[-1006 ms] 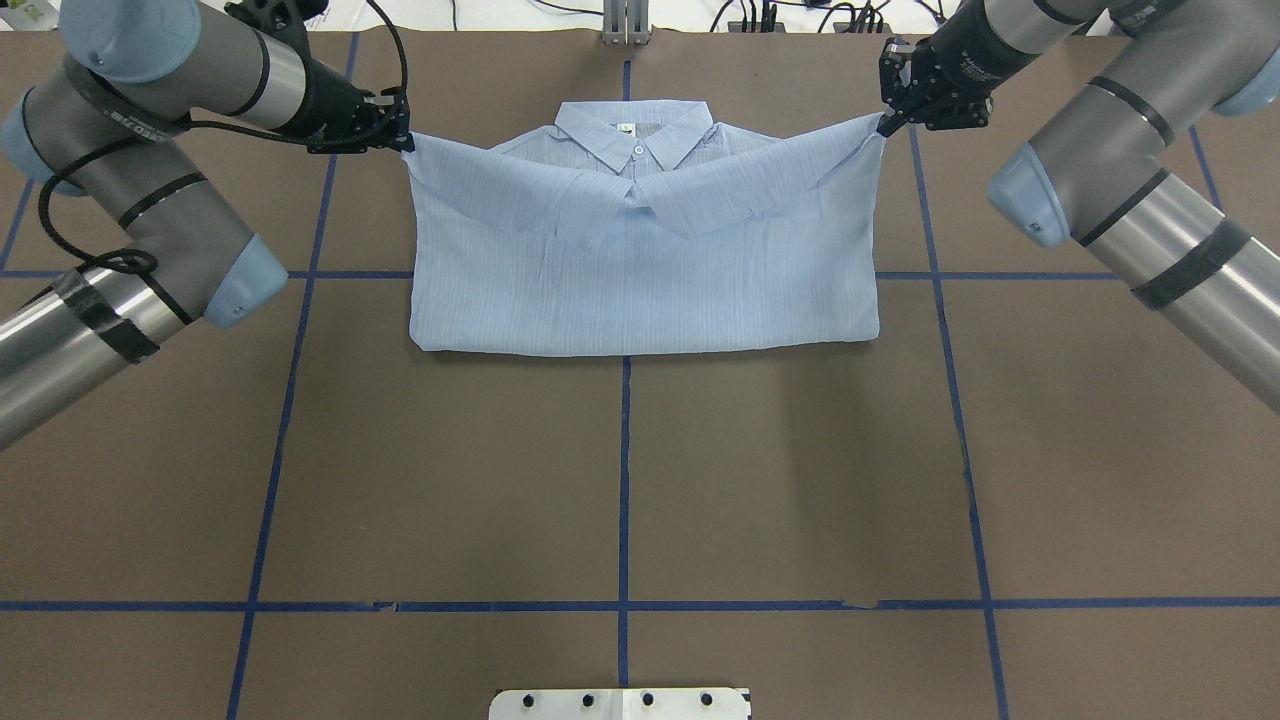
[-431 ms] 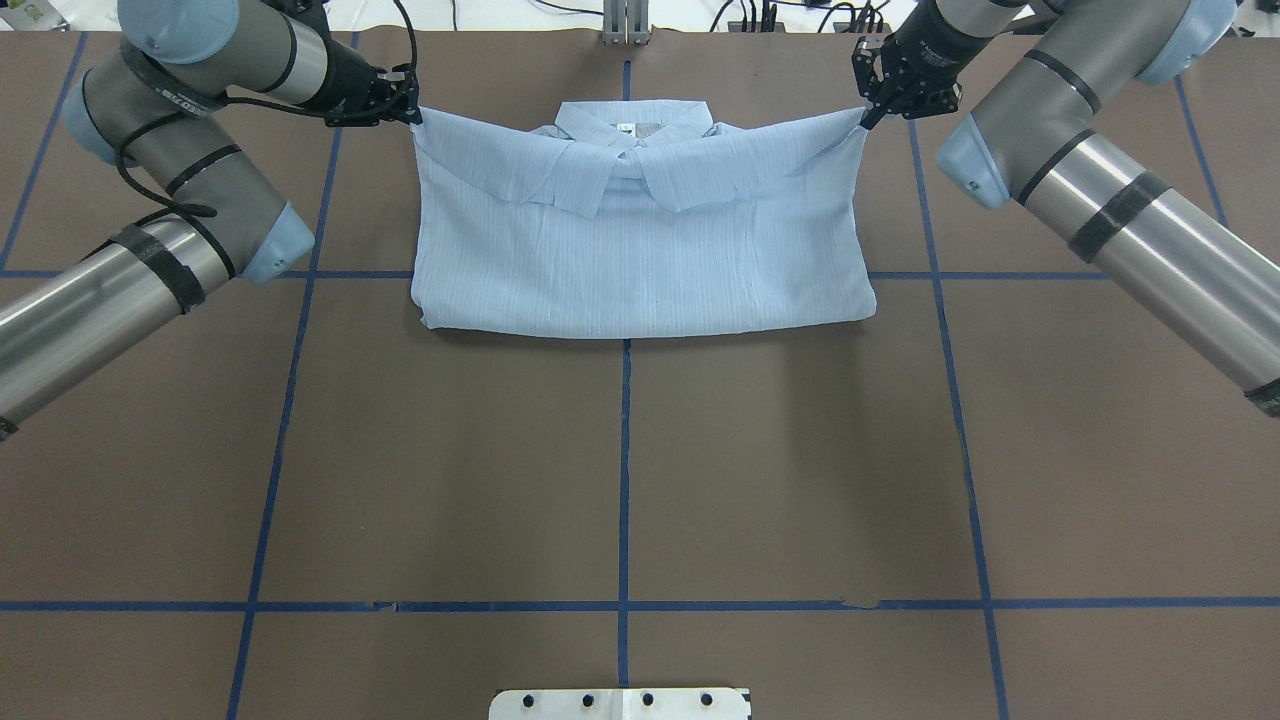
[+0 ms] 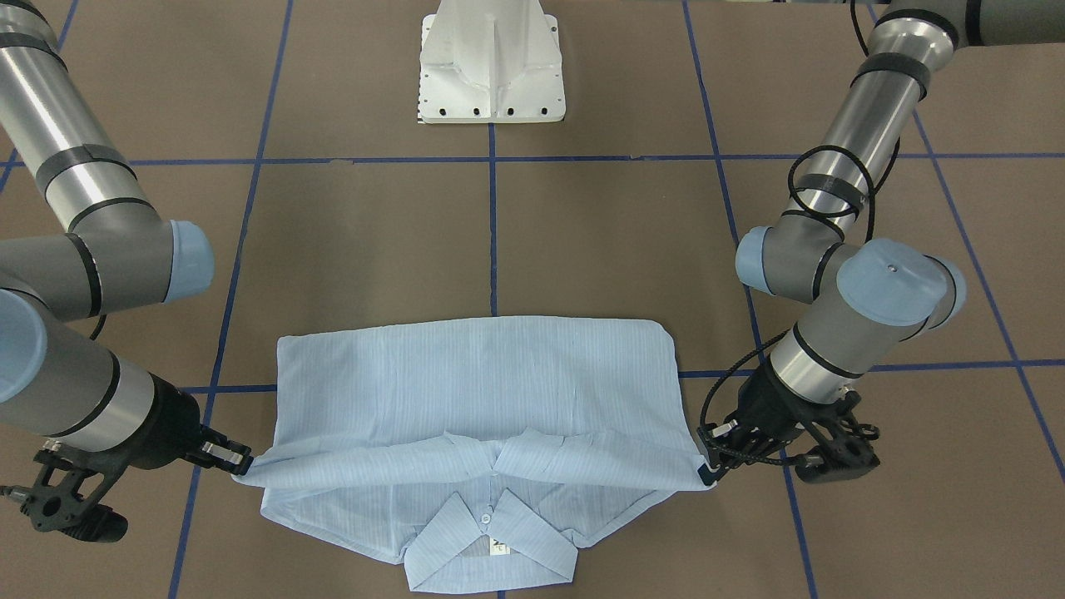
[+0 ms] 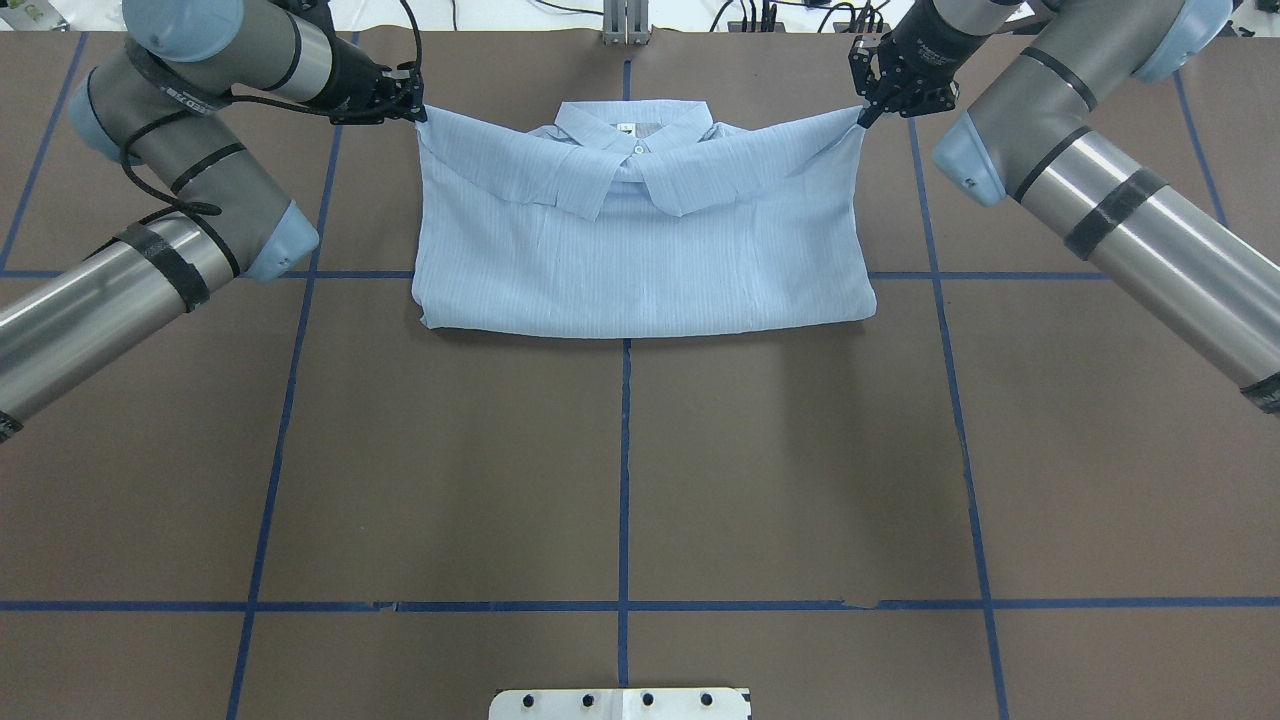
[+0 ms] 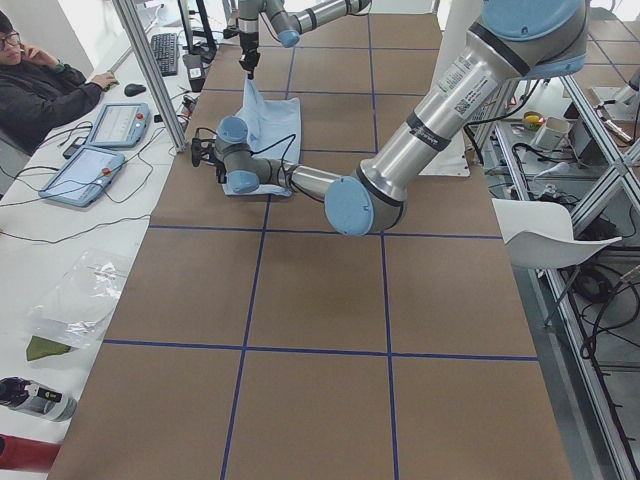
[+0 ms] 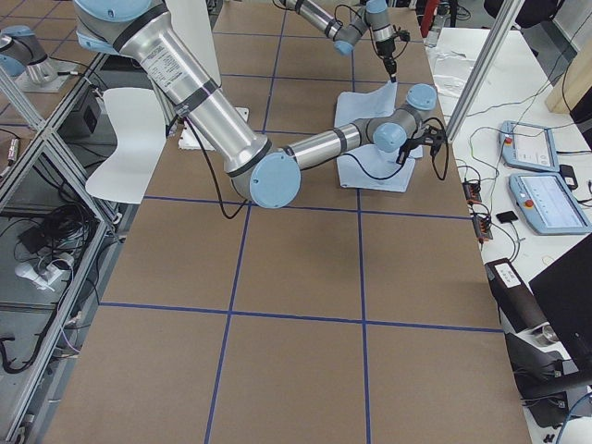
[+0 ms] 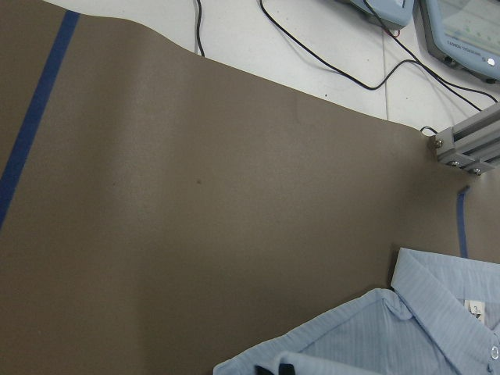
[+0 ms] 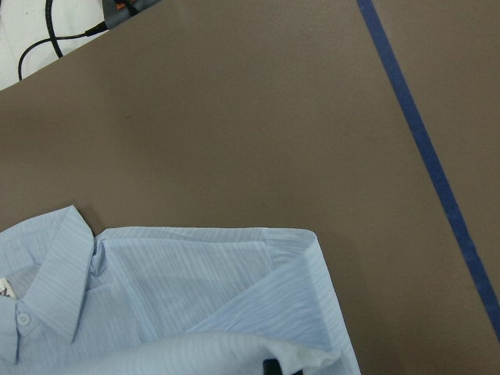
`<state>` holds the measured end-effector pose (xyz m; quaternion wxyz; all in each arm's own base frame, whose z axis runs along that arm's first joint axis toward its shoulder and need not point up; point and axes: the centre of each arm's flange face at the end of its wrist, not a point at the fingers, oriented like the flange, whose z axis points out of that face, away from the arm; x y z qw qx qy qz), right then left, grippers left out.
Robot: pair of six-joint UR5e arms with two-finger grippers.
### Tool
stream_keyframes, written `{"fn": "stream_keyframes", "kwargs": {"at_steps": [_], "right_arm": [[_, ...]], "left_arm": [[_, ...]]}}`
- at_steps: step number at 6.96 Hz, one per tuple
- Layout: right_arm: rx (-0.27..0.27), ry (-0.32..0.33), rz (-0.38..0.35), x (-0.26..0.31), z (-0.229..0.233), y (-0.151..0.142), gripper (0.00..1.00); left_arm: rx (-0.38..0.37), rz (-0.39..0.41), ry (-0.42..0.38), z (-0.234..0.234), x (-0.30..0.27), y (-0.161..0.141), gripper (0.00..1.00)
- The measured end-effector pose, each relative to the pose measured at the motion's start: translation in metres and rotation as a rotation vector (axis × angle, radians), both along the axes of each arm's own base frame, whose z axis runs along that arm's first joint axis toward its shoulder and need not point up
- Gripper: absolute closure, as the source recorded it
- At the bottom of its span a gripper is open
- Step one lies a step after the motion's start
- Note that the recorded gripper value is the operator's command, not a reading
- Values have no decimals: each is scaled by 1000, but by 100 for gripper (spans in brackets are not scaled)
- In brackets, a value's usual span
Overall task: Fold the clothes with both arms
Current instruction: 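Lower the hem onto the collar edge and open both grippers, then move the right gripper down to the folded shirt's side edge and grasp it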
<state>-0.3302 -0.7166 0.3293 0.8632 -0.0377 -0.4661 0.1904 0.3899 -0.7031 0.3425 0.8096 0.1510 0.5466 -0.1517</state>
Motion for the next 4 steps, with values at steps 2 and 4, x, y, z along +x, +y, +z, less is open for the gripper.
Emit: {"fn": "stream_keyframes", "kwargs": {"at_steps": [2, 4], "right_arm": [[16, 1, 2, -5, -4, 1, 0], [24, 14, 11, -7, -1, 0, 0]], "left_arm": [[0, 0, 1, -1, 1, 1, 1], [-3, -4, 1, 1, -3, 0, 1]]}}
